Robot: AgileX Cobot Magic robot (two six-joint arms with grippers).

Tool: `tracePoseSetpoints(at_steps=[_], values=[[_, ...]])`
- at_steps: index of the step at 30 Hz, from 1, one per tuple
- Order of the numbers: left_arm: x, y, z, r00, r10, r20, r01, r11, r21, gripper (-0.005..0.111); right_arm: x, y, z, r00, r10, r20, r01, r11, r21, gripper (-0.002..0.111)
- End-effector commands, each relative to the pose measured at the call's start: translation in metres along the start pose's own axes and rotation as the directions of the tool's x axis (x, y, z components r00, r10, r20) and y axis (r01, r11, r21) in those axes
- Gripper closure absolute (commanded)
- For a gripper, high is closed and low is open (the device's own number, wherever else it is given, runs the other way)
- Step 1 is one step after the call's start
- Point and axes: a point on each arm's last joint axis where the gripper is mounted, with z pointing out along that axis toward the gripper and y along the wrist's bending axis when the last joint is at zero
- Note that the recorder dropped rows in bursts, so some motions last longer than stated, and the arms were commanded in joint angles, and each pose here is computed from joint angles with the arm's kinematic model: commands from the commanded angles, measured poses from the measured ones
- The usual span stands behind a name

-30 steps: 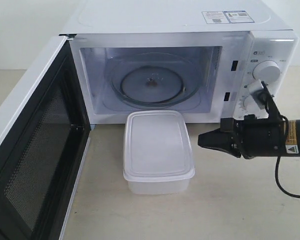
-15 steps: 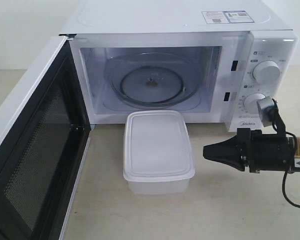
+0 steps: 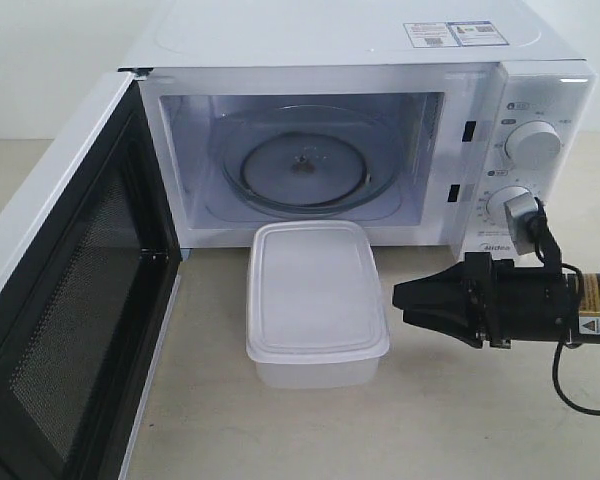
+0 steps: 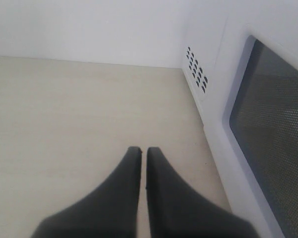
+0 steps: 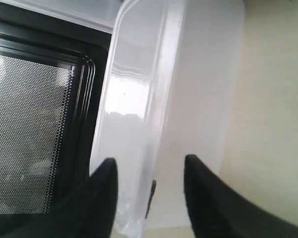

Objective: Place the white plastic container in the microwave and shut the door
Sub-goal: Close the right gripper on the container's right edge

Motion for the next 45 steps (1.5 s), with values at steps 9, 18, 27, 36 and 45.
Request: tracePoseSetpoints(at_steps=[9,18,27,36,45], values=[[0.001,0.0,0.0,1.0,-0.007,0.005,0.007,1.0,-0.001,0.102,0.003,0.01,0.016,0.999,0.044,-0.032,-0.045,0.999,-0.03,0.058],[0.001,0.0,0.0,1.0,-0.007,0.005,0.007,1.0,-0.001,0.102,-0.017,0.016,0.025,0.998,0.062,-0.018,-0.063,0.997,-0.04,0.058],[0.001,0.0,0.0,1.0,-0.007,0.005,0.007,1.0,-0.001,0.102,-0.019,0.012,0.026,0.995,0.086,-0.055,-0.086,0.996,0.011,0.058],[0.001,0.0,0.0,1.0,-0.007,0.005,0.007,1.0,-0.001,0.102,-0.015,0.01,0.028,0.993,0.091,-0.081,-0.087,0.995,0.052,0.058],[0.001,0.0,0.0,1.0,-0.007,0.005,0.007,1.0,-0.001,0.102,-0.01,0.012,0.042,0.992,0.081,-0.099,-0.071,0.993,0.099,0.058]])
